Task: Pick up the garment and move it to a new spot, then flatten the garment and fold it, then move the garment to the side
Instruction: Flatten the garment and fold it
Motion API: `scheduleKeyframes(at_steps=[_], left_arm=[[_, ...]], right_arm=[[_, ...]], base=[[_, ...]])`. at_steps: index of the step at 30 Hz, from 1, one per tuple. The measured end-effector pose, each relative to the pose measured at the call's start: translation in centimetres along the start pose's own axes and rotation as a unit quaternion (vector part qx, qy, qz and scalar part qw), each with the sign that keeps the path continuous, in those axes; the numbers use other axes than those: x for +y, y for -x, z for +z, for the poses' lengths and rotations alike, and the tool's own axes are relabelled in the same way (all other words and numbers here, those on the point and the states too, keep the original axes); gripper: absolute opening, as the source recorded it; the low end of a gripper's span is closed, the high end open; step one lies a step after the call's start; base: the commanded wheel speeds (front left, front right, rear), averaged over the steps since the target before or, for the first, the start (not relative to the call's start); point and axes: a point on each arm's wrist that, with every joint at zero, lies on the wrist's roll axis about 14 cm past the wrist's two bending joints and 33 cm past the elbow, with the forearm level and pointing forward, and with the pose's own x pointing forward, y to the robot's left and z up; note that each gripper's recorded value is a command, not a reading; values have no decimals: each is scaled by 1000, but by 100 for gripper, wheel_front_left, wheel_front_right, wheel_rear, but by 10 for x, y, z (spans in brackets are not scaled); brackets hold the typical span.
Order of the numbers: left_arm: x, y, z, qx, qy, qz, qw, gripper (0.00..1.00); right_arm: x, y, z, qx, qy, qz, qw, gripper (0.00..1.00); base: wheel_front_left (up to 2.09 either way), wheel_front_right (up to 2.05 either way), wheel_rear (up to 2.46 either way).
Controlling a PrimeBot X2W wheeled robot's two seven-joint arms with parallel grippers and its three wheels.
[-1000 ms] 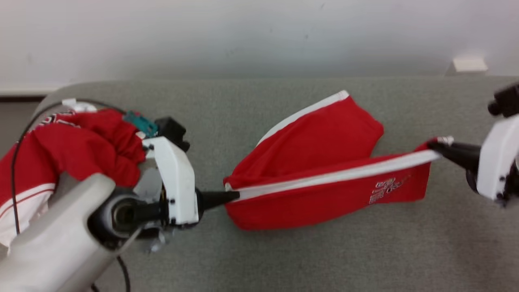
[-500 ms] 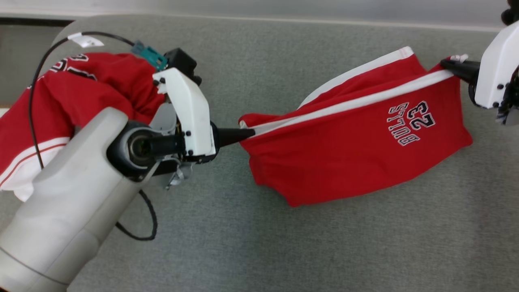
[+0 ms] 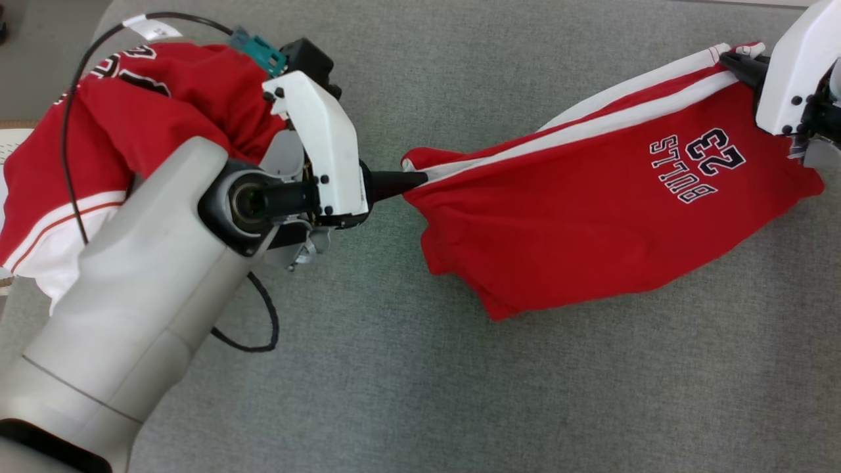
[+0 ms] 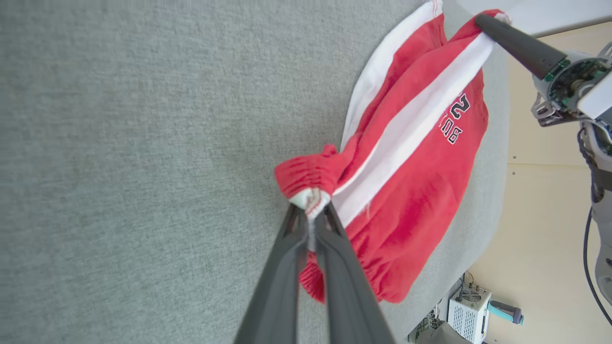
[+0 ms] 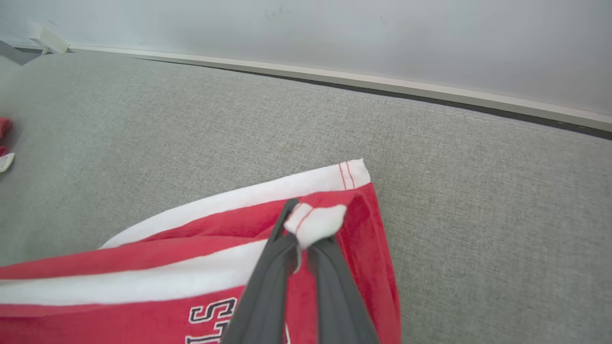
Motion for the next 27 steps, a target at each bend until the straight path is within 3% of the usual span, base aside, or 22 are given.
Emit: scheduleKeyframes(at_steps=[1,8,12,16,19,27], left_arm=[[0,0,1,-1,-5,0,1000,100],[1,12,19,-53,-15,1,998,100],[0,34,40,-119,-47,16,992,100],[5,68,68,-230,-126,58,963,100],[-3,77,66,-291,-153,53,943,100],[7,98,40,-420,-150,72,892,100]], right_arm=[[1,-1,1,-7,-3,0,1000,100],[14,9,17,-66,4,4,998,100],[30,33,44,-163,17,19,986,100],[24,63,59,-259,32,6,965,100],[15,71,47,-282,43,-12,958,100],[-22,43,-2,-219,54,-65,972,100]], base=[[0,0,0],[0,0,0],[0,0,0],[0,0,0],[0,0,0],[0,0,0]])
